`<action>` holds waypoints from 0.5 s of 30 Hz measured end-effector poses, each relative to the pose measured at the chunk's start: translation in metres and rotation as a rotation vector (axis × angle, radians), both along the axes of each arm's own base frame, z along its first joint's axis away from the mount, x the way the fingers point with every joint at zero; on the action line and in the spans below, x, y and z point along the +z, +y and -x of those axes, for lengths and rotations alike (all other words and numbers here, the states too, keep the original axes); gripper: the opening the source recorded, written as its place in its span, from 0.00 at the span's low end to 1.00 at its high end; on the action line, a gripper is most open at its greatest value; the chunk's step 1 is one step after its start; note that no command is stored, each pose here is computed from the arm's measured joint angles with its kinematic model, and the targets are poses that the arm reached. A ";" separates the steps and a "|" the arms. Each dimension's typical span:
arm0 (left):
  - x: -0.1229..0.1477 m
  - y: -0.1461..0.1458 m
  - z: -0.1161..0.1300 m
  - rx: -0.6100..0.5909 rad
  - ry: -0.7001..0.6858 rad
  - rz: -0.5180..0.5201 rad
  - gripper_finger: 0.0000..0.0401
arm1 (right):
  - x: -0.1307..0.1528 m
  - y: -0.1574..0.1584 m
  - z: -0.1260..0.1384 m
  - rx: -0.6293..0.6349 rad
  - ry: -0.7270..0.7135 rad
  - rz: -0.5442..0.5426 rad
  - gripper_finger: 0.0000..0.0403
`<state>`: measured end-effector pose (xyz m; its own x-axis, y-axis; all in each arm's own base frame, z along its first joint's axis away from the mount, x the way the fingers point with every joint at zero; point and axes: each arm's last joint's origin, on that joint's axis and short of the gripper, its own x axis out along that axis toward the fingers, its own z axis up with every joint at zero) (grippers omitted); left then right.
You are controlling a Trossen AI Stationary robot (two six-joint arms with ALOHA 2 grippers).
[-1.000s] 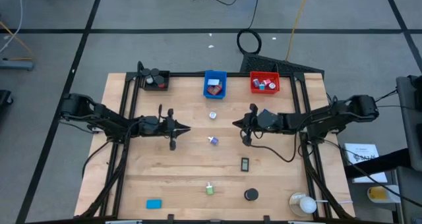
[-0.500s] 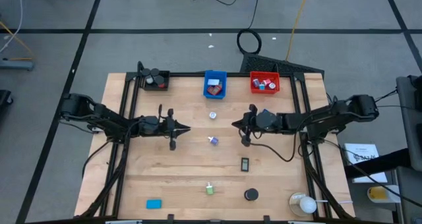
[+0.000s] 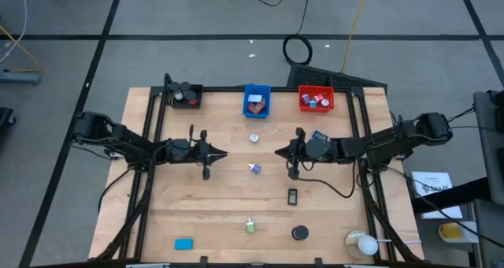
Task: Pick & Place Office items
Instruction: Put the purple charger adapter into the red basket
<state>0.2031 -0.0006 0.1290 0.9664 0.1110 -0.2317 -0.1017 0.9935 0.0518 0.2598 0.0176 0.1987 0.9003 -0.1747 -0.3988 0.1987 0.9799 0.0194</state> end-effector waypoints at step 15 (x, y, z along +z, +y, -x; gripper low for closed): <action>0.000 0.000 0.000 0.000 0.000 0.000 0.10 | -0.001 0.011 -0.022 0.035 0.040 0.017 0.02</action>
